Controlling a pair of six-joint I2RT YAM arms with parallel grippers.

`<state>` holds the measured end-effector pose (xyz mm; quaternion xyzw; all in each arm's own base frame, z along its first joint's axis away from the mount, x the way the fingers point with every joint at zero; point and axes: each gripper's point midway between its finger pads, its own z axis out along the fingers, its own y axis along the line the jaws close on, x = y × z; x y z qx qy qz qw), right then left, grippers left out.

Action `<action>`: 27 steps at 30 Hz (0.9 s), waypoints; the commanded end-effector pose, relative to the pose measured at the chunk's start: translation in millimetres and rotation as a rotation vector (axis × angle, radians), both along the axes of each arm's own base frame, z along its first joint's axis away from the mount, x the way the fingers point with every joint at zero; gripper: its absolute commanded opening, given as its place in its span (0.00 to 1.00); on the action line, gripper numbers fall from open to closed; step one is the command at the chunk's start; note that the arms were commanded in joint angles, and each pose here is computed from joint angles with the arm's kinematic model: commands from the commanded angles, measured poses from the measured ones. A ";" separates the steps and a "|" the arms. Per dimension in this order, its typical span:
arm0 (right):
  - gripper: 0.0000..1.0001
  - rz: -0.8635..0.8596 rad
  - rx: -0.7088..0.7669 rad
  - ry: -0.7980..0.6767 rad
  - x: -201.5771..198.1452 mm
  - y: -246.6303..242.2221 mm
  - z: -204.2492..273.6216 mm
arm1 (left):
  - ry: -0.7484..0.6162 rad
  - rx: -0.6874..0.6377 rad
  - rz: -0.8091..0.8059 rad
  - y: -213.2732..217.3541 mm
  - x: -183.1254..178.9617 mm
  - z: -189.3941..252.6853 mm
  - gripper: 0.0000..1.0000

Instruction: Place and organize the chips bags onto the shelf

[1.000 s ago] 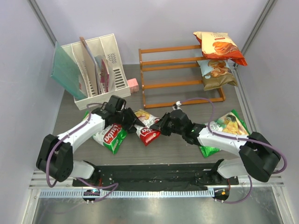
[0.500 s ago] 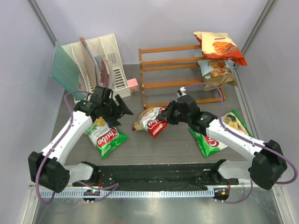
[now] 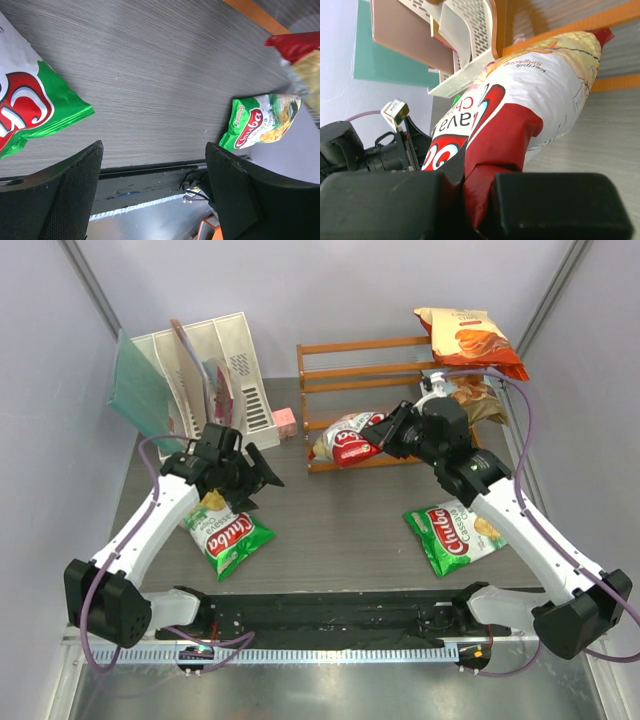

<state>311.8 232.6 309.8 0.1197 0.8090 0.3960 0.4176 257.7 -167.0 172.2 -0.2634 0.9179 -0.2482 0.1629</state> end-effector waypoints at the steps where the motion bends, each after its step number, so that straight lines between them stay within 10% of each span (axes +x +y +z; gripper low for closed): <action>1: 0.06 -0.050 0.009 -0.160 21.2 -10.1 53.4 | -0.035 -0.006 -0.013 -1.4 12.0 4.7 0.82; 27: 0.04 -0.253 0.103 -0.319 103.7 -15.6 51.6 | 0.018 0.034 -0.041 5.0 17.5 -6.4 0.82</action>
